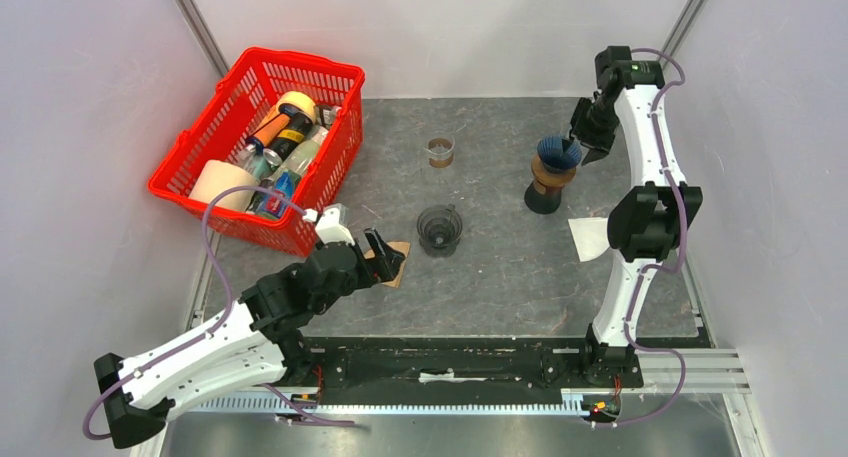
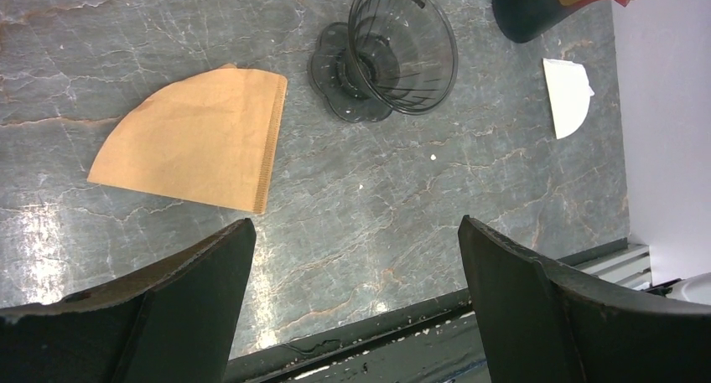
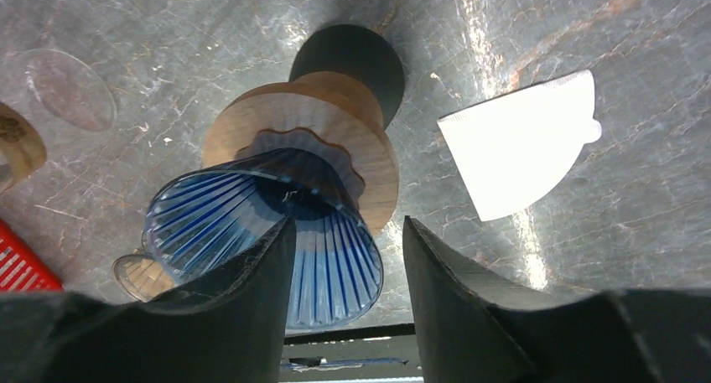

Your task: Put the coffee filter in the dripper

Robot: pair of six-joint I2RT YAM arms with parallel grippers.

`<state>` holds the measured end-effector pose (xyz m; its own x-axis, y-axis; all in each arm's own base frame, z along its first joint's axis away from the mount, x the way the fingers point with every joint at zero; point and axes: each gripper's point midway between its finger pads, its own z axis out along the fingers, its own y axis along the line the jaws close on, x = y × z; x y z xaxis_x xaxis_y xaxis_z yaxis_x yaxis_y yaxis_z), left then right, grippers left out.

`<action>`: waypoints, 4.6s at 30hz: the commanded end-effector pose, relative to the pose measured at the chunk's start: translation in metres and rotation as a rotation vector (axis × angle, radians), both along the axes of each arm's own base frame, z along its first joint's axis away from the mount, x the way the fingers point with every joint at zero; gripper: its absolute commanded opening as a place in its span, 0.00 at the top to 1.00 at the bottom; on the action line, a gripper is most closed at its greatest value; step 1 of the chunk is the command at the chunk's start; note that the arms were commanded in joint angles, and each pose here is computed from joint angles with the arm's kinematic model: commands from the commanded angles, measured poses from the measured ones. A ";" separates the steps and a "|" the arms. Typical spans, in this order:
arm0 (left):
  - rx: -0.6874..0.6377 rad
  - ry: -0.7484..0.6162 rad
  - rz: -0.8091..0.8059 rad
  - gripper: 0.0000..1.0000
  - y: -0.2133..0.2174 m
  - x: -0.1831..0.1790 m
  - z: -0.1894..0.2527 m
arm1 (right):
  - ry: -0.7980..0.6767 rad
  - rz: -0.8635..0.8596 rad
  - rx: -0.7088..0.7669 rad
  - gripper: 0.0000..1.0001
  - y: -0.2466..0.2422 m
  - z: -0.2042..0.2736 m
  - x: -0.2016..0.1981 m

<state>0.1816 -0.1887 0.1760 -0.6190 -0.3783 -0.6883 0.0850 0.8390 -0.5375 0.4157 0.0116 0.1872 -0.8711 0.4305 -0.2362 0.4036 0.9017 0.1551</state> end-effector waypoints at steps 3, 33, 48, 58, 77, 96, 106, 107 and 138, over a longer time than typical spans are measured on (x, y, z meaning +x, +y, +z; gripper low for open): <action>-0.026 -0.047 0.043 0.02 0.004 0.008 0.024 | -0.217 0.043 -0.002 0.24 0.003 0.076 -0.003; 0.085 0.046 0.203 0.02 0.043 0.002 -0.014 | -0.641 -0.142 -0.014 0.03 -0.005 0.036 -0.145; 0.105 0.089 0.228 0.00 0.039 0.005 -0.038 | -0.229 -0.321 -0.091 0.03 -0.035 -0.059 -0.156; 0.130 0.086 0.220 0.00 0.041 0.005 -0.047 | -0.047 -0.569 -0.147 0.03 -0.095 -0.122 -0.147; 0.149 0.022 0.219 0.00 0.049 0.010 -0.041 | 0.157 -0.462 -0.190 0.06 -0.086 -0.175 -0.139; 0.148 0.019 0.261 0.00 0.064 0.005 -0.039 | 0.224 -0.467 -0.204 0.53 -0.088 -0.201 -0.141; 0.134 0.019 0.274 0.00 0.069 0.003 -0.038 | 0.199 -0.457 -0.182 0.81 -0.085 -0.204 -0.138; 0.132 0.019 0.276 0.00 0.069 0.003 -0.038 | 0.201 -0.448 -0.174 0.89 -0.083 -0.204 -0.138; -0.170 -0.115 -0.460 0.00 -0.116 0.000 0.061 | -0.363 0.388 -0.091 1.00 0.123 -0.010 -0.205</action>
<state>0.1801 -0.2500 0.1927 -0.6819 -0.2634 -0.6824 0.3061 0.7446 -0.5932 0.2096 0.1223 0.1597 -0.8476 0.1051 -0.5201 -0.0097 0.9769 0.2134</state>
